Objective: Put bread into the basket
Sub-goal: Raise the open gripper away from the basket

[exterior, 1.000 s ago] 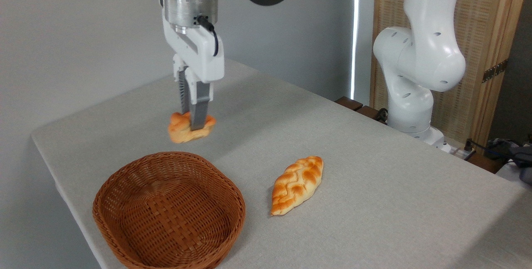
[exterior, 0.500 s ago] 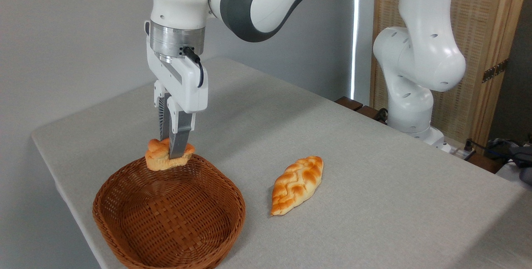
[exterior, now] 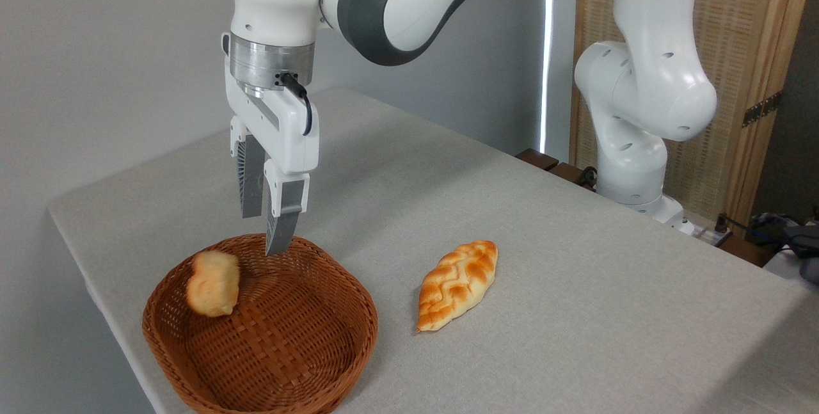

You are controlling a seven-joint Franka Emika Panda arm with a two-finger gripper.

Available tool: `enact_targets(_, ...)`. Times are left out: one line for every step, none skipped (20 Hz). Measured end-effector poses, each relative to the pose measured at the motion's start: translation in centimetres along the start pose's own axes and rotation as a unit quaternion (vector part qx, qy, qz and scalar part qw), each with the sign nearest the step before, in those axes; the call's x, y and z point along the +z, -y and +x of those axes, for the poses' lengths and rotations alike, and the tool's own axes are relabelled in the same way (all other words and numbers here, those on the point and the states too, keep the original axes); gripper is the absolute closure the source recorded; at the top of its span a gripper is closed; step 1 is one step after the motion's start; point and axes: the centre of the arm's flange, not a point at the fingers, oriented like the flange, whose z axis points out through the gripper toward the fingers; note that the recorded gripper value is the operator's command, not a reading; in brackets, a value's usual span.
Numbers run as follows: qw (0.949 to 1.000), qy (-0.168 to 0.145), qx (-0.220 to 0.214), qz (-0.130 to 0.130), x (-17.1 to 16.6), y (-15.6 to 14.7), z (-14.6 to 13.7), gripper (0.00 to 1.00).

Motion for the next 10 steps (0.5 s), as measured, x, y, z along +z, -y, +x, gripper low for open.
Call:
enact_targets(1.0,0.0,0.0,0.0,0.0,0.0,0.0,0.0)
enact_targets(1.0,0.0,0.0,0.0,0.0,0.0,0.0,0.0)
enact_targets(1.0,0.0,0.0,0.0,0.0,0.0,0.0,0.0)
enact_targets(1.0,0.002,-0.001,-0.002,-0.1,0.0,-0.1,0.0)
enact_targets(0.9999,0.008,-0.002,-0.007,-0.2,0.0,-0.3,0.0)
enact_targets(0.9998,0.015,-0.004,-0.014,-0.4,0.0,-0.7,0.0)
enact_targets(0.9996,0.021,-0.007,-0.02,-0.7,0.1,-1.1,0.0)
enact_targets(0.9992,0.027,-0.012,-0.025,-1.3,0.3,-1.6,0.0)
enact_targets(0.9989,0.033,-0.016,-0.03,-1.9,0.5,-2.2,0.0)
enact_targets(0.9983,0.039,-0.021,-0.037,-2.6,0.7,-2.8,0.0)
